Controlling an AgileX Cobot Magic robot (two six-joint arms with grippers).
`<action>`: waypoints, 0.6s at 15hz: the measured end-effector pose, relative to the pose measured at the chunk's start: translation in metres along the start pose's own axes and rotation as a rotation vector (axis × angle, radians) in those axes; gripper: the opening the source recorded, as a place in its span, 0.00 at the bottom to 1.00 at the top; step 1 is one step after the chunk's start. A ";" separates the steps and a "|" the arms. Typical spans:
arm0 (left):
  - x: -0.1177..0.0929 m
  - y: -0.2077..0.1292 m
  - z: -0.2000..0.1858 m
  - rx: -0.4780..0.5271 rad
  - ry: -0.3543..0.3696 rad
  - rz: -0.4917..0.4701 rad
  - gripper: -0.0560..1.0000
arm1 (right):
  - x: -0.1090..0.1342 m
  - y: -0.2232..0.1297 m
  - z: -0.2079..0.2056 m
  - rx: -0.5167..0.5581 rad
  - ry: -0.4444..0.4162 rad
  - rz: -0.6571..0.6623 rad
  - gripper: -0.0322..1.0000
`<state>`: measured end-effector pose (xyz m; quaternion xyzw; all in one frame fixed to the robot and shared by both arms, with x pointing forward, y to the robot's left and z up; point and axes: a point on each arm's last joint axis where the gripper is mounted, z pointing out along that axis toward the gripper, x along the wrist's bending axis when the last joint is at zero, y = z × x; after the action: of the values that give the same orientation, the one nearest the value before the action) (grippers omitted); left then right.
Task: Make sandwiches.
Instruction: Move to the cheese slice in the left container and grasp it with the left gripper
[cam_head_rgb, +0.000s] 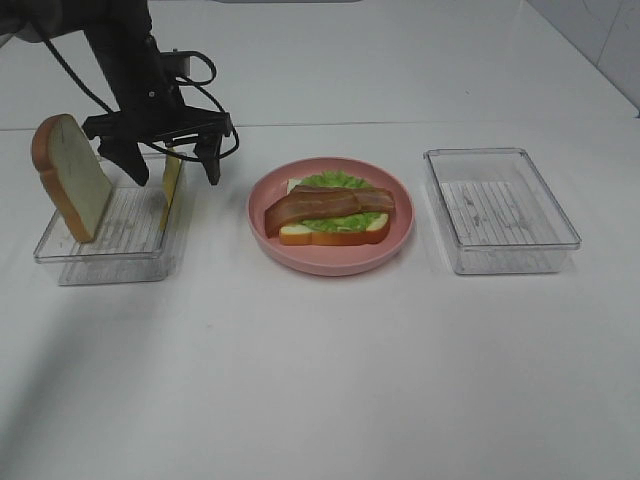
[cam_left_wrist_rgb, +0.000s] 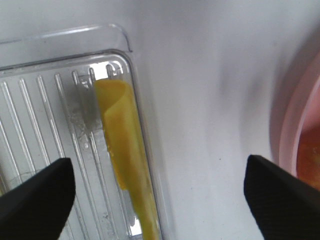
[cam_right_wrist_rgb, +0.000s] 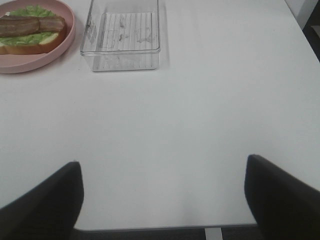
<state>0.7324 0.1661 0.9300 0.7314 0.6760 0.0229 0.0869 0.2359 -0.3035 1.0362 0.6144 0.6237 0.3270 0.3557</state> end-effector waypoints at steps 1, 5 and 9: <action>0.000 0.000 0.000 0.000 -0.001 0.000 0.79 | 0.000 0.000 0.000 0.000 0.000 0.000 0.86; 0.000 0.000 0.000 0.000 -0.002 -0.001 0.46 | 0.000 0.000 0.000 0.000 0.000 0.000 0.86; 0.000 0.000 0.000 0.000 -0.003 -0.001 0.41 | 0.000 0.000 0.000 0.000 0.000 0.000 0.86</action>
<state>0.7324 0.1658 0.9300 0.7311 0.6763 0.0217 0.0877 0.2359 -0.3035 1.0362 0.6144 0.6237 0.3270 0.3557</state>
